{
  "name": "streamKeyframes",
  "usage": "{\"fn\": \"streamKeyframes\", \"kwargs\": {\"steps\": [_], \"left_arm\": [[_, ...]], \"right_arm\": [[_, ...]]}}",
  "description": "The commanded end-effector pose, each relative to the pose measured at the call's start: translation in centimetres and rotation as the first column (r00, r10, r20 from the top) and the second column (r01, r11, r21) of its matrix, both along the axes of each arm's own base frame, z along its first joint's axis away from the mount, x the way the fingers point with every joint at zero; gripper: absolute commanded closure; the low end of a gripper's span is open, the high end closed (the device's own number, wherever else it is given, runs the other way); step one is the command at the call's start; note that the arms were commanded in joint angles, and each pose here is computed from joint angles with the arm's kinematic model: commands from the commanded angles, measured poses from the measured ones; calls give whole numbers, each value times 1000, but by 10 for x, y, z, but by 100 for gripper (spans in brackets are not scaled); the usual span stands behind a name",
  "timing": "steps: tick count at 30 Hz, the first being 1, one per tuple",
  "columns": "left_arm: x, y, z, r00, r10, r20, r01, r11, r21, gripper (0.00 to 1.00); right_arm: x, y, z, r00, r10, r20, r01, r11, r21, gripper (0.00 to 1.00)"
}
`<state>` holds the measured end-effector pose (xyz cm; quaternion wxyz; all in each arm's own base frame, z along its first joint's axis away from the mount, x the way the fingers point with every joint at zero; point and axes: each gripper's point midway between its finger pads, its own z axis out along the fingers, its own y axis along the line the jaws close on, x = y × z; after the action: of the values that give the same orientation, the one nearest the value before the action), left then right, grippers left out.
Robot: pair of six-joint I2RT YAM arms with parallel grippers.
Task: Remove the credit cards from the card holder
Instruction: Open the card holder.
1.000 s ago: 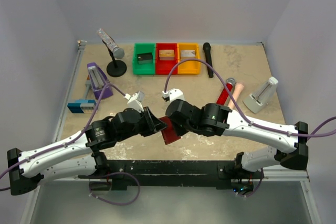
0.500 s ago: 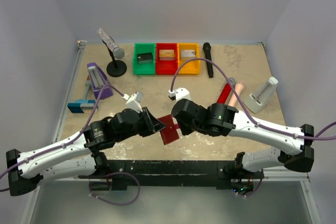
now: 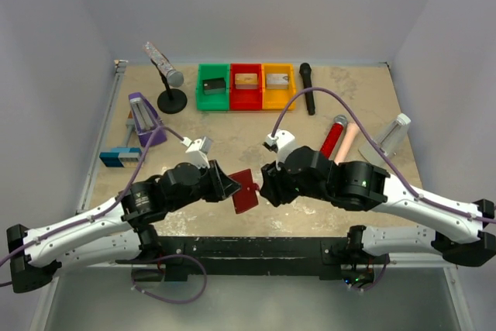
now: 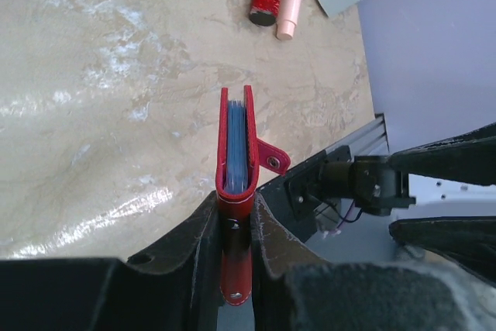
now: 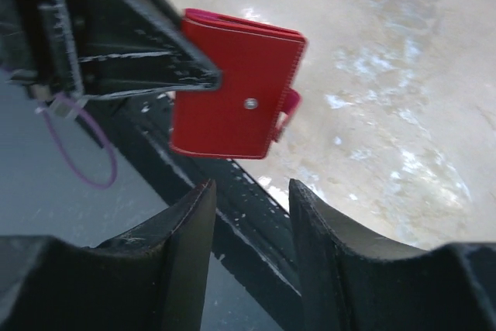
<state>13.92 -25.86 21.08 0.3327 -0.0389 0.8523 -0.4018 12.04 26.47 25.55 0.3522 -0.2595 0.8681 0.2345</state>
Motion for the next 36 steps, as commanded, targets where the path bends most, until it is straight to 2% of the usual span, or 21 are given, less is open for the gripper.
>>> {"fn": "streamKeyframes", "kwargs": {"steps": [1, 6, 13, 18, 23, 29, 36], "left_arm": [[-9, -21, 24, 948, -199, 249, 220, 974, -61, 100], [-14, -17, 36, 928, -162, 337, 239, 950, -202, 100], [-20, -11, 50, 904, -175, 391, 274, 937, -215, 100], [-28, -11, 56, 884, -220, 412, 322, 926, -197, 100], [-38, -10, 58, 862, -261, 434, 373, 907, -195, 100], [-51, -8, 69, 812, -286, 509, 446, 866, -225, 100], [-62, -8, 82, 758, -309, 575, 514, 825, -235, 100]], "right_arm": [[-26, 35, 23, 972, 230, 45, -234, 950, 207, 56], [-43, 42, 21, 941, 337, 19, -332, 915, 230, 60], [-47, 39, -12, 937, 344, -61, -332, 931, 151, 68], [-35, 26, -28, 963, 255, -88, -248, 965, 84, 74], [-23, 11, -32, 981, 166, -103, -155, 982, 112, 79], [-18, 6, -27, 985, 143, -95, -131, 983, 129, 80], [-32, 14, -2, 969, 236, -72, -211, 944, 255, 79]]}}
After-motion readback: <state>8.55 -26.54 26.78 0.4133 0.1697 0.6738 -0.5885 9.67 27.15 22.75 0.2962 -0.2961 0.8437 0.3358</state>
